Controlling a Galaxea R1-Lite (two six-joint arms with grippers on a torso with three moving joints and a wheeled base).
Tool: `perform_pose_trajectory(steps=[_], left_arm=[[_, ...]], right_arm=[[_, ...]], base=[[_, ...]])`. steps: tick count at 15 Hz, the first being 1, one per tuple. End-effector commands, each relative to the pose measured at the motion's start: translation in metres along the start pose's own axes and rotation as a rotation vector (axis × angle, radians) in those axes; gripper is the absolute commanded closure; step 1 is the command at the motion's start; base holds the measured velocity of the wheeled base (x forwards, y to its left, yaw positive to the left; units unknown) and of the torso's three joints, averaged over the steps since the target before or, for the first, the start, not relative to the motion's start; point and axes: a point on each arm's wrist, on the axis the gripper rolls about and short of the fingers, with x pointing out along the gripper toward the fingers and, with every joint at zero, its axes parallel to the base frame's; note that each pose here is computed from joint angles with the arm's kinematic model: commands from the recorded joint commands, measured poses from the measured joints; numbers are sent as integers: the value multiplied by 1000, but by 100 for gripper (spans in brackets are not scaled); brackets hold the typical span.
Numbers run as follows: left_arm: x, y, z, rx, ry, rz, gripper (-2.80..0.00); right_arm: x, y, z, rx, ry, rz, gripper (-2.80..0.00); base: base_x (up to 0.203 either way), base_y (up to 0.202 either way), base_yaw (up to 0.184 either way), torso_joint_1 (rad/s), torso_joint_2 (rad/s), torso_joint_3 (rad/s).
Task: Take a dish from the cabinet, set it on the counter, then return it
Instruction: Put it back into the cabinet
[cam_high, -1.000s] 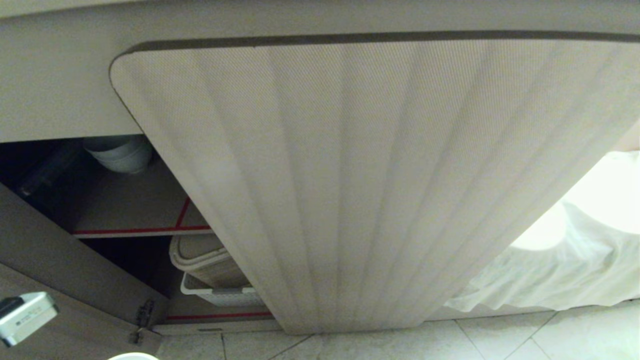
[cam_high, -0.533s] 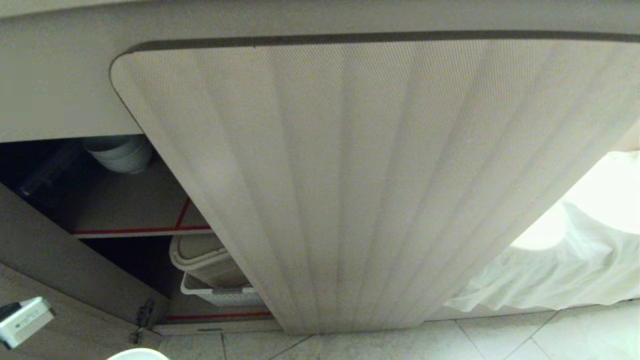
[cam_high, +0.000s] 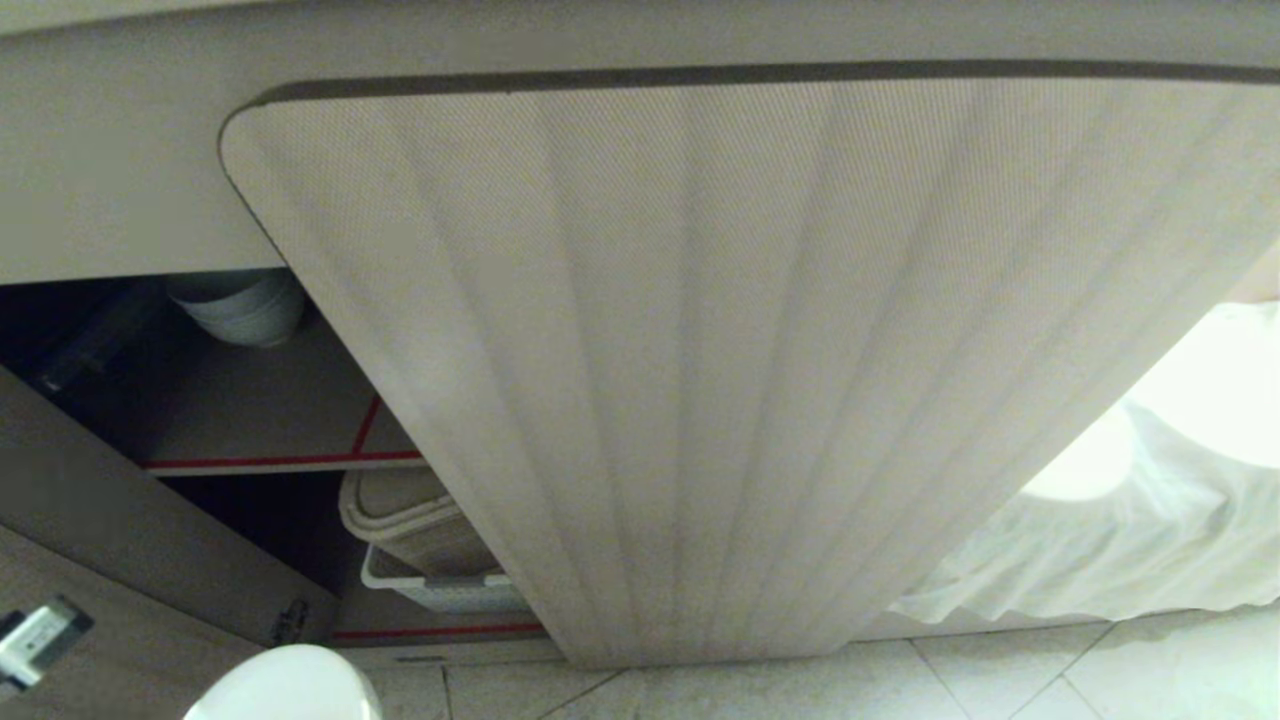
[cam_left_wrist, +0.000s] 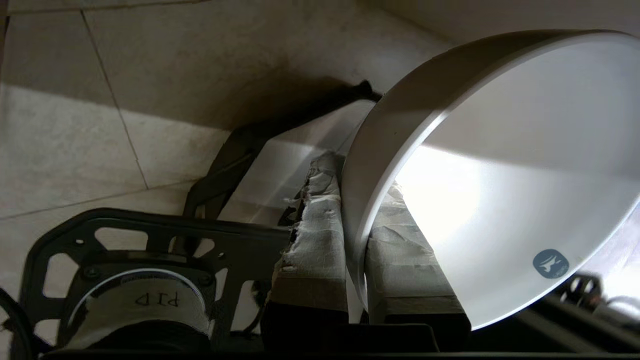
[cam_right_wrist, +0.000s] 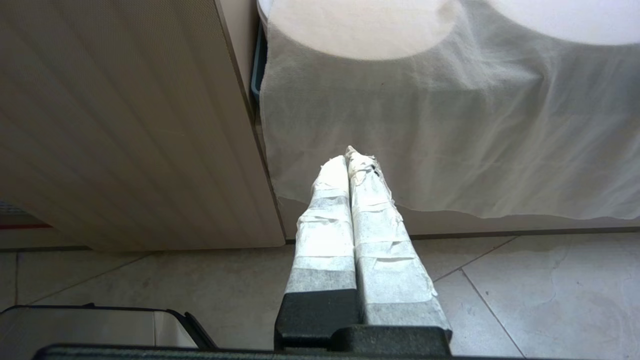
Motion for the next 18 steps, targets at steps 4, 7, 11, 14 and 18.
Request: perform_pose_trajectory(steps=[4,7,11,14,18], left_arm=[[7,4,-1,-148,-83,57,0],[8,2,4,-250,-119,32,0],[13,-4,14,-346,-166,-17,0],[27,-10,26,-413,-176,3,0],[41,-15,38,-493,-183,14,0]], right_arm=[[0,0,0,-1,0,0,0],[0,0,0,0,0,0,0],[0,0,0,0,0,1,0],[0,0,0,0,0,0,0],[0,0,0,0,0,0,0]], base=[[0,0,0,0,0,0],[0,0,0,0,0,0],[0,0,0,0,0,0],[0,0,0,0,0,0],[0,0,0,0,0,0]])
